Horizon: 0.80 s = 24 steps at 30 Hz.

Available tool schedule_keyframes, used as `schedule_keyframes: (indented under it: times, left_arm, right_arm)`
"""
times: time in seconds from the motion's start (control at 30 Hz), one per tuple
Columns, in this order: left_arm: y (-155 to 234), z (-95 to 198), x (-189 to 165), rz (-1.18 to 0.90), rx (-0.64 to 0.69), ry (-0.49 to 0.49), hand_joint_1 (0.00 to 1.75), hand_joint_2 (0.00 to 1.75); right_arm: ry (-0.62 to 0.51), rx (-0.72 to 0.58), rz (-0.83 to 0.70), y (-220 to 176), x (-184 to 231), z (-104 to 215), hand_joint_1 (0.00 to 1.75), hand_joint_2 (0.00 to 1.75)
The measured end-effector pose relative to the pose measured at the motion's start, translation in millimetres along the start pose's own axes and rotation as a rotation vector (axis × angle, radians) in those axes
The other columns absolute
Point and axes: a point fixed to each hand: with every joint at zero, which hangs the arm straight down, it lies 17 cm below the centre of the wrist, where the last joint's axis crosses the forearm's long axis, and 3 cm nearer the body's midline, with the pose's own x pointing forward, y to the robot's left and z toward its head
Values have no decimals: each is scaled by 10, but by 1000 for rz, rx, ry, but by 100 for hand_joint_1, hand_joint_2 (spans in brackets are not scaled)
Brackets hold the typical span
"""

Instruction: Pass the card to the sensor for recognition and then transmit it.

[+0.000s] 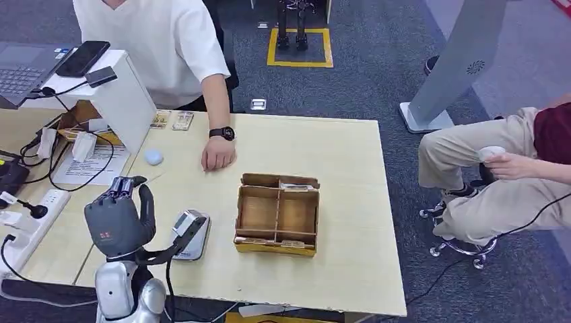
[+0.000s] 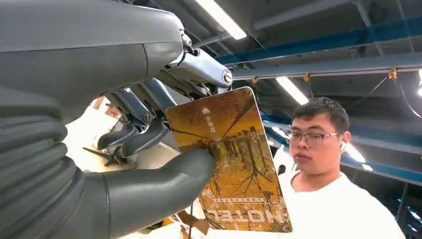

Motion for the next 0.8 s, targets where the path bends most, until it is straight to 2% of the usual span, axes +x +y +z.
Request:
schedule_keyframes:
  times: [0.2,0.63,0.8]
  left_arm:
    - [-110,101,-67,-2,-37,33,175,175]
    - [-628,626,-399,-43,-217,137,175,175]
    - [-774,796,-415,-48,-272,138,175,175]
  right_arm:
    - [1,0,0,1,-2,2,0,175]
    - [10,0,-1,3,-19,4,0,175]
    - [10,0,-1,4,-22,6,0,175]
